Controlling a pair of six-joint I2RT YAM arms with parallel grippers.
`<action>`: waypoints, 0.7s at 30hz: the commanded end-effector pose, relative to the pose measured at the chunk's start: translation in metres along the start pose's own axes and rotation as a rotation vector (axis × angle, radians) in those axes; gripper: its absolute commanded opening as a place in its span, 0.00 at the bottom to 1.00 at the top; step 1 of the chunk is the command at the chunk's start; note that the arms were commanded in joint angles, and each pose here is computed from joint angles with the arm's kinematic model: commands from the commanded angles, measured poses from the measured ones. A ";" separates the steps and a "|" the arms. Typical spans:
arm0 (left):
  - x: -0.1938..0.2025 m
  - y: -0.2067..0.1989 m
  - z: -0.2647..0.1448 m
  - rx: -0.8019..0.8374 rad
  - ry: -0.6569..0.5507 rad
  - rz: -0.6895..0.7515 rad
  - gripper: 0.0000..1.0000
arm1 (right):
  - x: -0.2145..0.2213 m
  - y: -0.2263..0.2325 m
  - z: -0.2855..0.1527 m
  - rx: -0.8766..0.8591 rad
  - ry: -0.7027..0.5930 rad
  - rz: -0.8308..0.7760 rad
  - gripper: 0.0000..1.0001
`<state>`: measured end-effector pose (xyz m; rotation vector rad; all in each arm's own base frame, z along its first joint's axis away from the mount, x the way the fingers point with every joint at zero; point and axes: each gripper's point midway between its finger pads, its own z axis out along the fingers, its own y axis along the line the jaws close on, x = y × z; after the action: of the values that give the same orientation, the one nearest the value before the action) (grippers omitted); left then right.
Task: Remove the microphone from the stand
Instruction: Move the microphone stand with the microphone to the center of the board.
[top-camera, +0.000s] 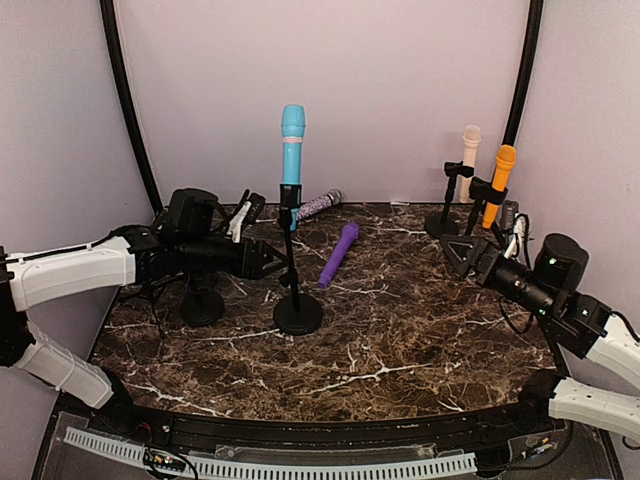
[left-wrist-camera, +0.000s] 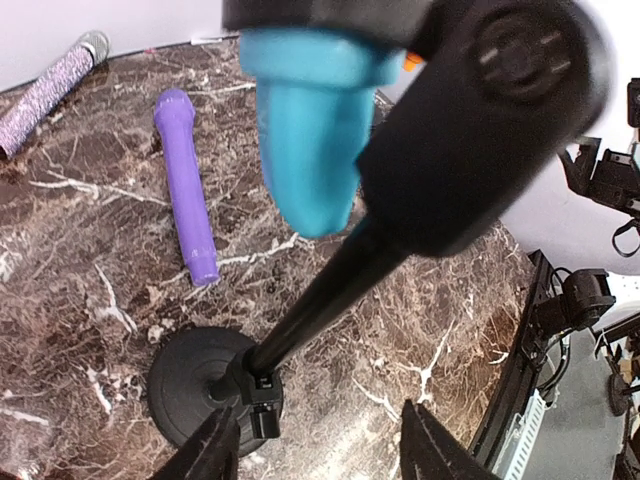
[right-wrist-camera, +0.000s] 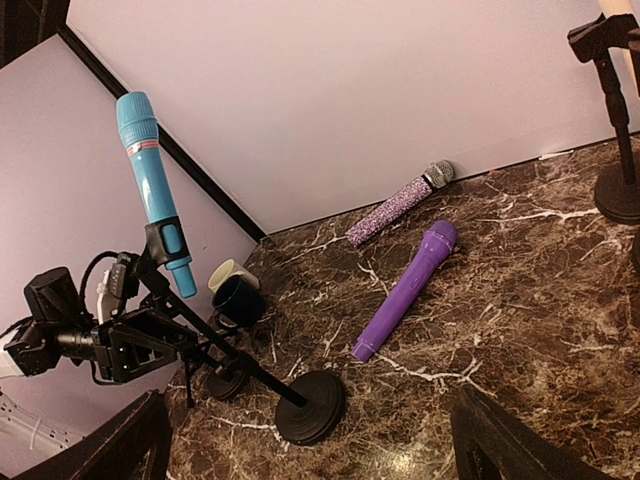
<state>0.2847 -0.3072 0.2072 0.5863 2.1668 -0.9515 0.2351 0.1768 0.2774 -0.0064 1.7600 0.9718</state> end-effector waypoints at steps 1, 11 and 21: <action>-0.013 -0.012 -0.024 -0.002 -0.043 0.100 0.58 | -0.009 0.020 0.002 -0.080 -0.014 -0.001 0.98; -0.021 -0.028 -0.017 0.110 -0.135 0.297 0.57 | 0.001 0.026 0.017 -0.133 0.026 0.035 0.98; -0.035 -0.020 0.006 0.108 -0.208 0.398 0.45 | -0.001 0.020 0.007 -0.103 0.003 0.035 0.98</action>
<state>0.2901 -0.3239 0.2246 0.8518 1.8662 -0.8945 0.2359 0.1961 0.2795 -0.0466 1.7613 1.0745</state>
